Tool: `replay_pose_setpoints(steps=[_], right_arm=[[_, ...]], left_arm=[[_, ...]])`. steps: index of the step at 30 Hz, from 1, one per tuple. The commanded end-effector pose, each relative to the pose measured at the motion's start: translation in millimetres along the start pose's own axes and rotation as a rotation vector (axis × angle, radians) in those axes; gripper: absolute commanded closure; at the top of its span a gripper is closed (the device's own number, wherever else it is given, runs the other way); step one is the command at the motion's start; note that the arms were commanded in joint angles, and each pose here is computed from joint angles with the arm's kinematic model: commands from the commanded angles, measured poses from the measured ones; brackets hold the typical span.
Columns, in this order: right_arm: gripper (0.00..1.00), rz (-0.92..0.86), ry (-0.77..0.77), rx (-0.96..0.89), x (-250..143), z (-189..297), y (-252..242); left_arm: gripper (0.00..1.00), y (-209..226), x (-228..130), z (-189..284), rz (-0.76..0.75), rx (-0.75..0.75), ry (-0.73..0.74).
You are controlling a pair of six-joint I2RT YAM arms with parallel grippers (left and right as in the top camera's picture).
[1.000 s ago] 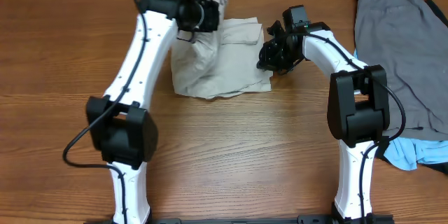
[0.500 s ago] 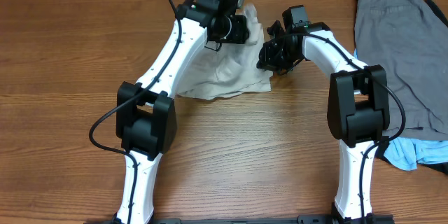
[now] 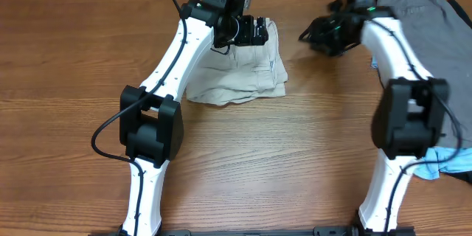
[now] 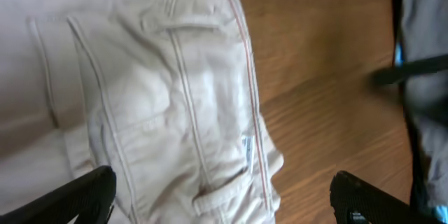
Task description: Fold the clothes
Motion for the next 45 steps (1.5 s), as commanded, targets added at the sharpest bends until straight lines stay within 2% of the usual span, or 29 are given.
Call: replay_pose_setpoints(steps=[1,4,8,15,22,25,27,31,35,39,42,45], right_arm=[[0.42,0.066,-0.144,0.007,17,74,18],[0.38,0.069,-0.100,-0.041,9,75,6],[0.29,0.057,-0.098,-0.116,7,75,-2],[0.27,0.054,-0.093,-0.118,6,75,-2],[0.27,0.054,-0.095,-0.127,6,75,-3],[0.27,0.053,-0.096,-0.128,6,75,-3],[0.27,0.052,-0.095,-0.128,6,75,-4],[0.27,0.053,-0.100,-0.138,7,76,-4],[0.27,0.053,-0.103,-0.145,7,76,-5],[0.26,0.053,-0.102,-0.144,7,76,-5],[0.26,0.053,-0.103,-0.144,7,76,-5],[0.26,0.054,-0.104,-0.144,7,76,-5]], left_arm=[[0.00,-7,-2,7,-0.047,-0.009,0.017],[0.00,-3,-9,9,-0.026,-0.025,0.068],[0.01,-9,-24,8,-0.118,-0.047,0.146],[0.00,19,-58,8,-0.182,0.308,0.289],[0.05,47,-36,-4,-0.145,0.398,0.144],[0.16,61,-29,-11,-0.143,0.420,0.088],[0.21,69,-29,-21,-0.192,0.413,0.069],[0.17,80,-39,-43,-0.331,0.403,0.066],[0.14,100,-50,-57,-0.396,0.447,0.068],[0.12,138,-61,-58,-0.302,0.553,0.056],[0.09,174,-68,-49,-0.127,0.588,0.052],[0.06,218,-73,-32,0.116,0.629,0.019]])
Point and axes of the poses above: each gripper's point midway between its finger pads, its own z axis back along the fingers, its own y axis along the line the jaws close on, x = y × z, the point moved 7 cm from there along z, back along the fingers, and after that the axes turned 1 degree about z, right-handed, at the moved point
